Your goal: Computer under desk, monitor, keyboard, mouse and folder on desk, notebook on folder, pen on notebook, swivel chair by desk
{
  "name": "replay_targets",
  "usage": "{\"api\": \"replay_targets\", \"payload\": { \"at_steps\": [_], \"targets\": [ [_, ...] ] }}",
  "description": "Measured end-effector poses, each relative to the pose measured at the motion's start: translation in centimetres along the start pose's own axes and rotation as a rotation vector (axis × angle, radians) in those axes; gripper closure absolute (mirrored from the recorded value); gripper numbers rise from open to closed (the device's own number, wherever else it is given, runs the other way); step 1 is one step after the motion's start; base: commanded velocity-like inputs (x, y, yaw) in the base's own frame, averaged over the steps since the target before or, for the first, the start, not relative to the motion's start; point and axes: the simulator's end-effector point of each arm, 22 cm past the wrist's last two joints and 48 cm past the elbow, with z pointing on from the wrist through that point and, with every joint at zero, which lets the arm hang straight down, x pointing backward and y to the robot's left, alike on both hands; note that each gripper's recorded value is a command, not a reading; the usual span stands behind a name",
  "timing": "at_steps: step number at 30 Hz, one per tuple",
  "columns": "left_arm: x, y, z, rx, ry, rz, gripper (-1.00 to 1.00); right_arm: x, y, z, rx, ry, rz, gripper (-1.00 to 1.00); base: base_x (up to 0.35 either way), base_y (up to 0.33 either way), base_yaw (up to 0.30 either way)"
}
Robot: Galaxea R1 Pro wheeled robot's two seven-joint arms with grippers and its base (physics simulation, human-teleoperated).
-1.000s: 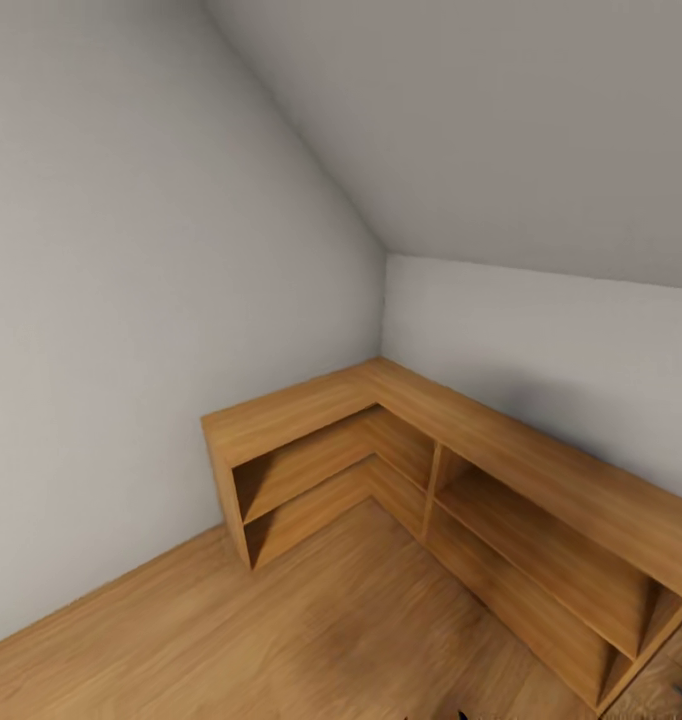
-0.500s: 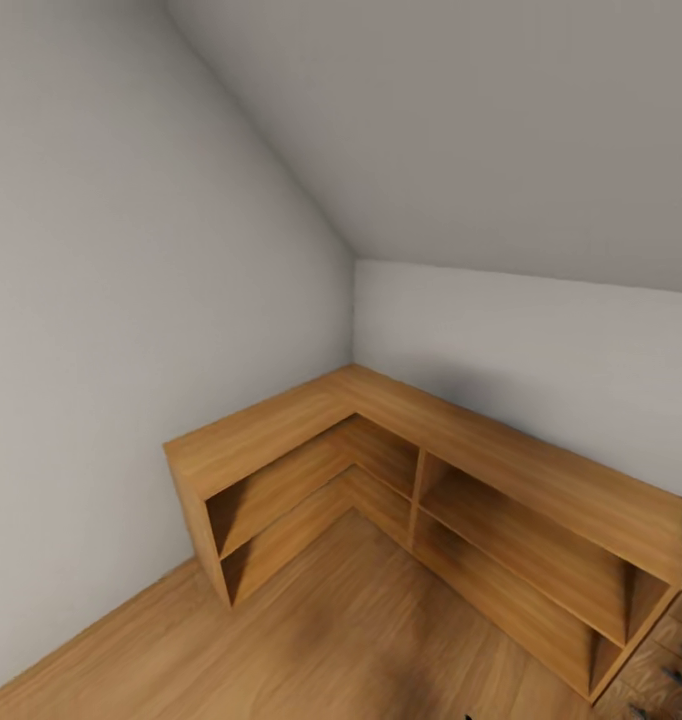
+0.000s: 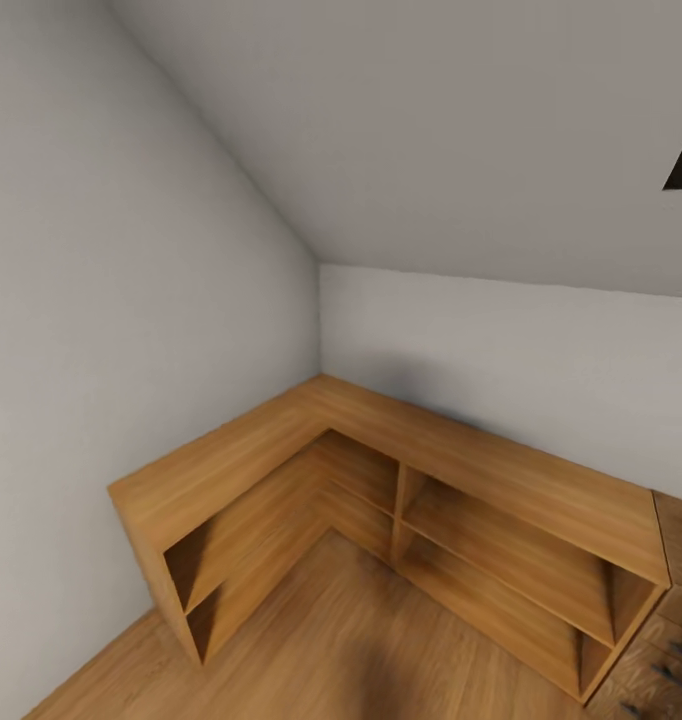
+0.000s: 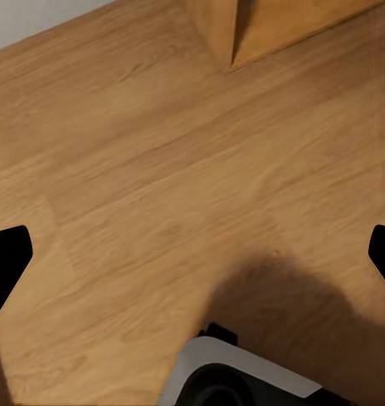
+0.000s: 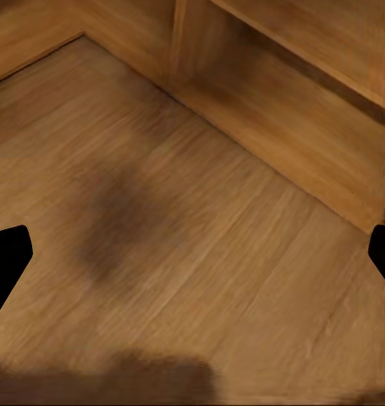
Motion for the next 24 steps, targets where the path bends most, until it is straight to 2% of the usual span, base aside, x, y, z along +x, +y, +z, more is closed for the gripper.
{"api": "replay_targets", "payload": {
  "at_steps": [2, 3, 5, 11, 16, 24],
  "targets": [
    [0.0, 0.0, 0.0, 0.000, -0.001, 0.000, -1.00, 0.7, -0.4, -0.4, 0.010, 0.012, 0.005, -1.00, 0.318, 0.044, -0.282],
    [0.0, 0.0, 0.0, 0.000, 0.000, 0.000, -1.00, 2.0, -1.7, -1.0, 0.050, 0.036, 0.037, -1.00, 0.320, 0.017, -0.285],
    [0.0, 0.0, 0.0, 0.000, 0.000, 0.000, -1.00, 3.0, -2.4, -1.6, 0.071, 0.054, 0.051, -1.00, 0.321, 0.010, -0.286],
    [0.0, 0.0, 0.0, 0.000, 0.000, -0.001, -1.00, 4.5, -3.2, -2.5, 0.094, 0.081, 0.067, -1.00, 0.257, 0.004, -0.289],
    [0.1, 0.0, 0.0, -0.002, 0.003, -0.002, -1.00, 5.0, -2.8, -2.9, 0.092, 0.092, 0.073, -1.00, 0.032, 0.000, -0.259],
    [0.5, 0.2, -0.1, -0.005, 0.014, 0.001, -1.00, 5.5, -2.3, -3.0, 0.090, 0.107, 0.078, -1.00, 0.003, 0.000, -0.144]
  ]
}}
